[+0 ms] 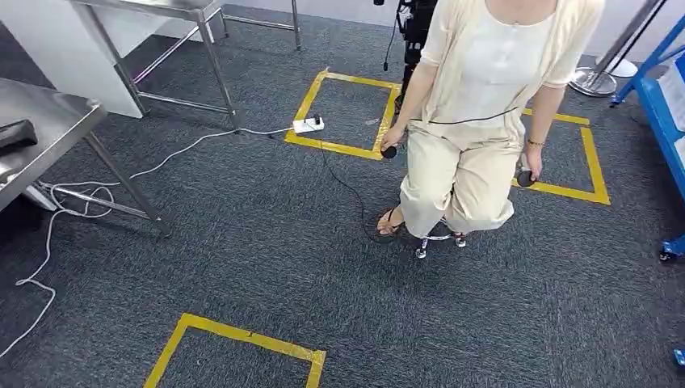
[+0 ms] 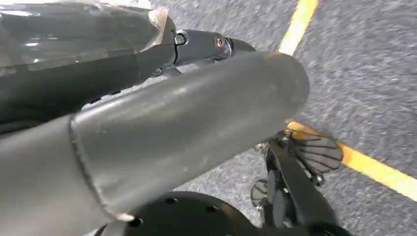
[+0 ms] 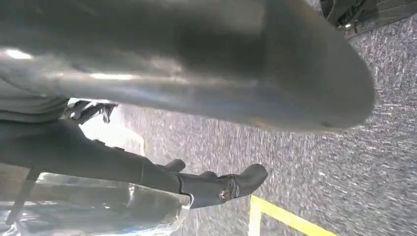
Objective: Take the parts from the cabinet and place them on the table.
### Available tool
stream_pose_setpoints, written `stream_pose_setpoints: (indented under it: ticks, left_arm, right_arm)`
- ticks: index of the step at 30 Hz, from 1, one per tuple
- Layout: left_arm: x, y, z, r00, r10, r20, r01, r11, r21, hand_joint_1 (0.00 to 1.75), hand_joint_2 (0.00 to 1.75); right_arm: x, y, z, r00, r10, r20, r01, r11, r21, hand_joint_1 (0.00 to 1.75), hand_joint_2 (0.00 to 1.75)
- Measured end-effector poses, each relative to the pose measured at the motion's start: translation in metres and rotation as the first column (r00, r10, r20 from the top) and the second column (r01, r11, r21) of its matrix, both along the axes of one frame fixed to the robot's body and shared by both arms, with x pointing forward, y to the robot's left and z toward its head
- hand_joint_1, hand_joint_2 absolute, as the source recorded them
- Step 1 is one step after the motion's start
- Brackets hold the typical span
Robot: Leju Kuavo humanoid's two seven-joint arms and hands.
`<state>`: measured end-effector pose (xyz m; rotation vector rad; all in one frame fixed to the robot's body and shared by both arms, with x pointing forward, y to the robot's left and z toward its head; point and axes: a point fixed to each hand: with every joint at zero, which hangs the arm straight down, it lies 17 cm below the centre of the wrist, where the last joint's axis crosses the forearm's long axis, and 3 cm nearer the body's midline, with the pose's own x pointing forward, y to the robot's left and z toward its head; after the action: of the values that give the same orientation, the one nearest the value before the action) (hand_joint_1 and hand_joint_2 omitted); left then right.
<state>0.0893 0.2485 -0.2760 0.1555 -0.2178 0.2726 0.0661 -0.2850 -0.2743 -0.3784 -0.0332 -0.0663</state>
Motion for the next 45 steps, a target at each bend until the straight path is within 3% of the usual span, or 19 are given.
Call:
stream_pose_setpoints:
  ticks: [45]
  left_arm:
    - [0.0013,0.0024,0.0002,1.0,-0.002,0.008,0.002,1.0,0.007,0.0,0.0]
  right_arm:
    - [-0.003,0.0019,-0.0004,1.0,0.009,-0.014,-0.009,1.0,0.005,0.0,0.0]
